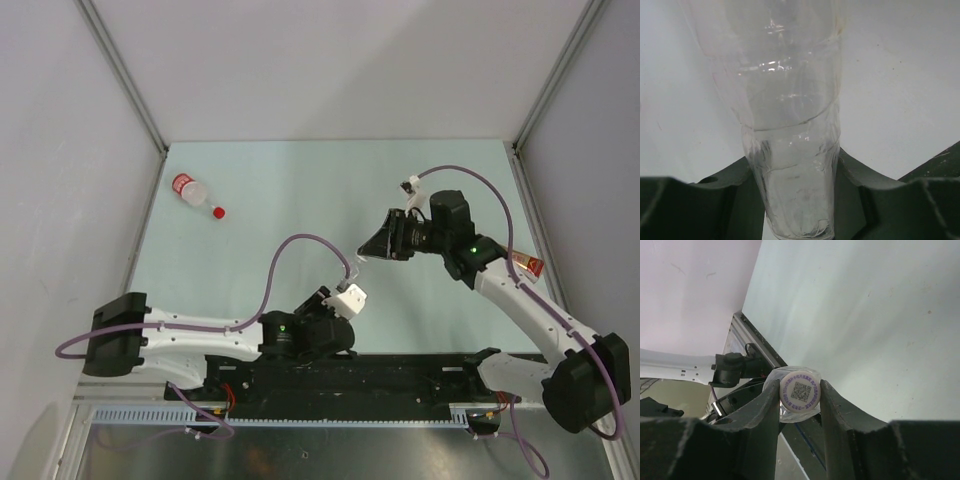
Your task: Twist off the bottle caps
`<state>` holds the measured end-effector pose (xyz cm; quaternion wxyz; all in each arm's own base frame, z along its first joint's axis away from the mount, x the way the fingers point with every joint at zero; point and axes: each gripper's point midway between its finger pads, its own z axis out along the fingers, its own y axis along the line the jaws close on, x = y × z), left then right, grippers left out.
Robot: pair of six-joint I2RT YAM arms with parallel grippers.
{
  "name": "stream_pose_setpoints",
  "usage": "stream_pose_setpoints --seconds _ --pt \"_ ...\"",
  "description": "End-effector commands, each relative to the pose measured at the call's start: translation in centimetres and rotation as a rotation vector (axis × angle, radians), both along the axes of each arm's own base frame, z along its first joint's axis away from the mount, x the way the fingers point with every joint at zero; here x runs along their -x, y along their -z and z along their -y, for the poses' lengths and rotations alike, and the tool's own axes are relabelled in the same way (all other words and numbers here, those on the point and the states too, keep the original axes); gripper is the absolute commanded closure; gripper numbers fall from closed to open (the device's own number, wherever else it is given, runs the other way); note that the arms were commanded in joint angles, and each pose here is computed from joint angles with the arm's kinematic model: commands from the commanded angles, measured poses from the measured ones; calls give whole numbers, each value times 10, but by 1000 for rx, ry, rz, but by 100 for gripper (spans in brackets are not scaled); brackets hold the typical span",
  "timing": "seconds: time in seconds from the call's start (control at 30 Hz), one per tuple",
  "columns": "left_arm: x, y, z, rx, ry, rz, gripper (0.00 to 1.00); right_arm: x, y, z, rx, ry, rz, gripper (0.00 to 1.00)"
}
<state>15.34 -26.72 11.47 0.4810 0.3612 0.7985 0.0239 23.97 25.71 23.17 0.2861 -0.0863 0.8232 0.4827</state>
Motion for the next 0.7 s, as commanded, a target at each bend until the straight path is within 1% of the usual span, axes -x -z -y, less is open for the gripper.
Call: stream_pose_setpoints --seconds 0.0,0.13,0.2,0.33,0.43,0.57,0.67 --pt "7 6 16 27 44 -79 100 17 -49 -4 -78 -121 202 100" --pt "13 13 28 69 117 -157 100 30 -62 -2 -100 -187 286 100" --pt "16 11 37 135 166 -193 100 37 -67 -1 -108 -214 321 100" --pt "32 -3 53 277 317 -267 100 48 -77 3 -114 -252 388 100" --pt "50 -18 62 383 468 -301 100 59 -84 3 -131 -297 434 100" --pt "86 -45 72 539 728 -337 100 80 -99 3 -181 -391 512 100" --pt "111 -72 72 648 900 -331 100 98 -112 4 -219 -463 589 100"
